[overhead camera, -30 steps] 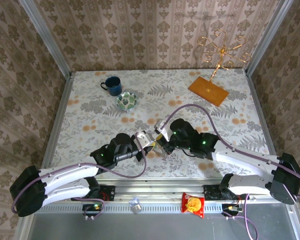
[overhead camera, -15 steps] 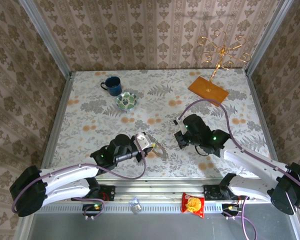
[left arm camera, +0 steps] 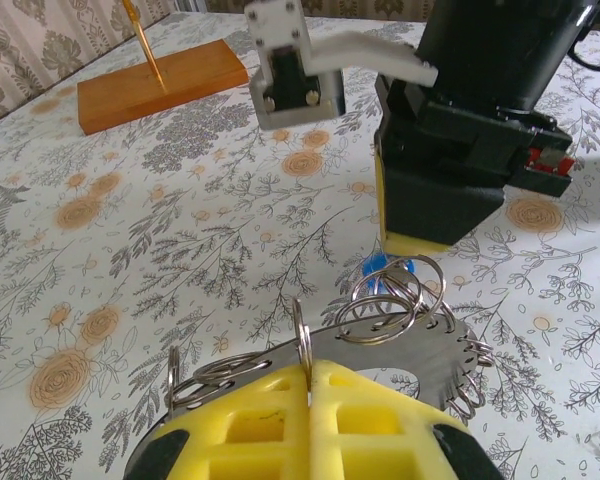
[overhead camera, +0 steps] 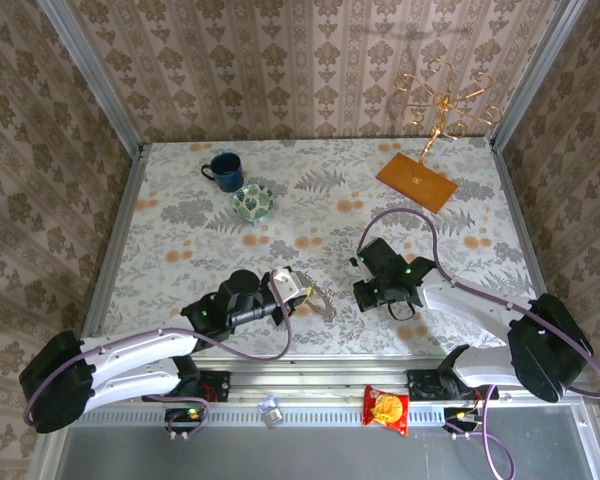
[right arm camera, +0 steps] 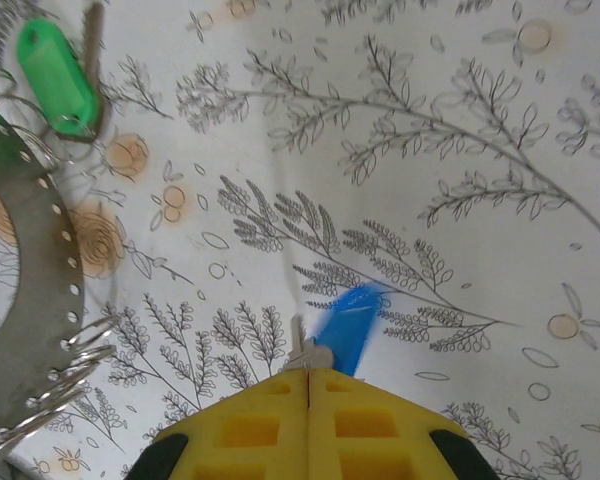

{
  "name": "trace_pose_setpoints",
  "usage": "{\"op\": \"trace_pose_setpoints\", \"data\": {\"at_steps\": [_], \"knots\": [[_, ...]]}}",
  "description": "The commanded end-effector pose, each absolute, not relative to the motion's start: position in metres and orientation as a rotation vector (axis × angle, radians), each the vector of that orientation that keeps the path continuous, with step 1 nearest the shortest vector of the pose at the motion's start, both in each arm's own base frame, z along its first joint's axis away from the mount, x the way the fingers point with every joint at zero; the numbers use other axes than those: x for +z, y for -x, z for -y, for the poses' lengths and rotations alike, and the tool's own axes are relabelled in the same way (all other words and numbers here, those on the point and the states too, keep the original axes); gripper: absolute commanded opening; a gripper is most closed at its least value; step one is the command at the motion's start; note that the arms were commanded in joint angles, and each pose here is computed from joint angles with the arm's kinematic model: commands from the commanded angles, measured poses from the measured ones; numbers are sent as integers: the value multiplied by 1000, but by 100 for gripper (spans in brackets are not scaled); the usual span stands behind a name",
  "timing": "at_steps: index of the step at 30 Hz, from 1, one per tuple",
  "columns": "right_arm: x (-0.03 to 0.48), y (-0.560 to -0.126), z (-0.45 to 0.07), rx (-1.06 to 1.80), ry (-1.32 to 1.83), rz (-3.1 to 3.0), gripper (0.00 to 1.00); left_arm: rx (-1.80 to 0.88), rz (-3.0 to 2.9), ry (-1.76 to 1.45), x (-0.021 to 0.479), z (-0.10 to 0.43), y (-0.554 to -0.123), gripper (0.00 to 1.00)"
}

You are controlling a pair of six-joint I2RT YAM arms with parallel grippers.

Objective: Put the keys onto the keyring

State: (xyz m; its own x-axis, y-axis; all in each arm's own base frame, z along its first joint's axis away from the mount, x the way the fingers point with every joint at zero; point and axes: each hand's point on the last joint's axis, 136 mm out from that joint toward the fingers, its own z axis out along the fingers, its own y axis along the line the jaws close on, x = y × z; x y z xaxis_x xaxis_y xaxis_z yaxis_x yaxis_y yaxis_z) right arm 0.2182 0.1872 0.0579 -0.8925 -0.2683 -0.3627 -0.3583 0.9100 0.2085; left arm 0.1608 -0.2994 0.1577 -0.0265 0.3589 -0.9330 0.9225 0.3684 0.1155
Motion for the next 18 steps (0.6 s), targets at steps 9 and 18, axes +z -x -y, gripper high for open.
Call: {"op": "trace_pose_setpoints", "data": {"at_steps": [9, 18], "knots": [[52, -221, -186, 397, 424, -2783, 31, -693, -1543, -1177, 163, 300, -157, 0], [173, -245, -241, 649, 886, -2104, 40, -693, -1530, -1174, 164, 299, -157, 0]]}}
